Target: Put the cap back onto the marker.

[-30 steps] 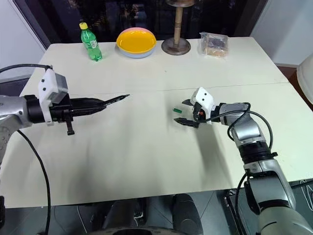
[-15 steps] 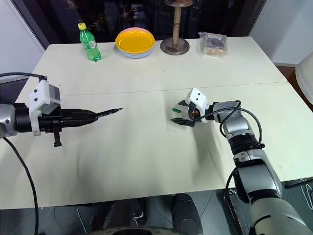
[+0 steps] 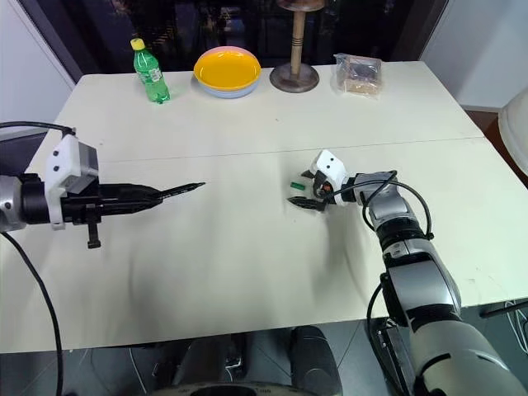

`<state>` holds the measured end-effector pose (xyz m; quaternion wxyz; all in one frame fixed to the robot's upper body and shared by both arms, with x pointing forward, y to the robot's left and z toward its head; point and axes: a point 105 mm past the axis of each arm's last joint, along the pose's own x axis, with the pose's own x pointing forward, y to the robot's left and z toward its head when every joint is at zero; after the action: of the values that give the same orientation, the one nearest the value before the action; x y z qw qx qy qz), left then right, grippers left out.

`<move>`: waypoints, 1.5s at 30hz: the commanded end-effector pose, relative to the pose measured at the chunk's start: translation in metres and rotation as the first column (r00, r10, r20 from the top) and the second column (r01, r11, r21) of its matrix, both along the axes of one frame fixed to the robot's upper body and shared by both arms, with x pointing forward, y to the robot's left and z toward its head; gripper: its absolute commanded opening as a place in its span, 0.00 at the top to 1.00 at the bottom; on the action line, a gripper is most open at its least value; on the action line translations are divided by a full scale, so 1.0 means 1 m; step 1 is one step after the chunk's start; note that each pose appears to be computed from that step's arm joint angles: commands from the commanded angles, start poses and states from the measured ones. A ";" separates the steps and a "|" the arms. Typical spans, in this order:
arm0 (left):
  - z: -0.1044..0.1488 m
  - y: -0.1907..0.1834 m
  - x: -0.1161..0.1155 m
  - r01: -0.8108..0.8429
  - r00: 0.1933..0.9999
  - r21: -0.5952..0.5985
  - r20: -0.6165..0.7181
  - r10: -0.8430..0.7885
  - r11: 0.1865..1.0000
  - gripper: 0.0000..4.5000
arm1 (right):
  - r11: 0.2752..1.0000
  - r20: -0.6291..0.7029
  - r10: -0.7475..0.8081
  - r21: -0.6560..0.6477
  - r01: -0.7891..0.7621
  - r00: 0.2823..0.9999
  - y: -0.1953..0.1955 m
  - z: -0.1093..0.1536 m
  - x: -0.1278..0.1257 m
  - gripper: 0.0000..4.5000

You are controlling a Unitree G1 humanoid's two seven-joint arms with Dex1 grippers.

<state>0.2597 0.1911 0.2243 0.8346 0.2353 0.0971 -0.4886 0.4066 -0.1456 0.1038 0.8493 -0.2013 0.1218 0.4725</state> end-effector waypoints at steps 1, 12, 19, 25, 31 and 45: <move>0.011 -0.001 -0.003 0.001 0.999 0.013 0.053 -0.001 1.000 0.99 | 1.000 0.043 -0.005 -0.012 0.005 0.999 -0.001 0.008 0.005 0.00; 0.013 -0.002 -0.001 0.000 0.998 0.008 0.069 0.000 1.000 1.00 | 0.999 0.022 -0.003 -0.040 0.004 1.000 -0.004 -0.004 0.002 1.00; 0.008 -0.009 0.001 0.034 0.998 -0.001 0.060 -0.034 0.999 1.00 | 0.996 0.089 0.073 -0.053 -0.068 0.993 -0.001 0.014 -0.004 1.00; -0.009 -0.024 0.012 0.120 0.990 0.017 0.076 -0.121 0.993 1.00 | 0.959 0.249 0.279 -0.123 -0.256 0.927 0.028 0.070 -0.034 1.00; -0.017 -0.035 0.029 0.178 0.973 0.057 0.141 -0.185 0.982 1.00 | 0.921 0.287 0.385 -0.182 -0.345 0.877 0.051 0.093 -0.068 1.00; -0.013 -0.043 0.042 0.215 0.952 0.079 0.204 -0.227 0.973 1.00 | 0.899 0.307 0.434 -0.209 -0.384 0.847 0.075 0.103 -0.080 1.00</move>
<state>0.3025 0.1502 0.1979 0.7797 0.2999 0.0187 -0.5494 0.3319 -0.0803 0.1871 0.7294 -0.3508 -0.0042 0.5873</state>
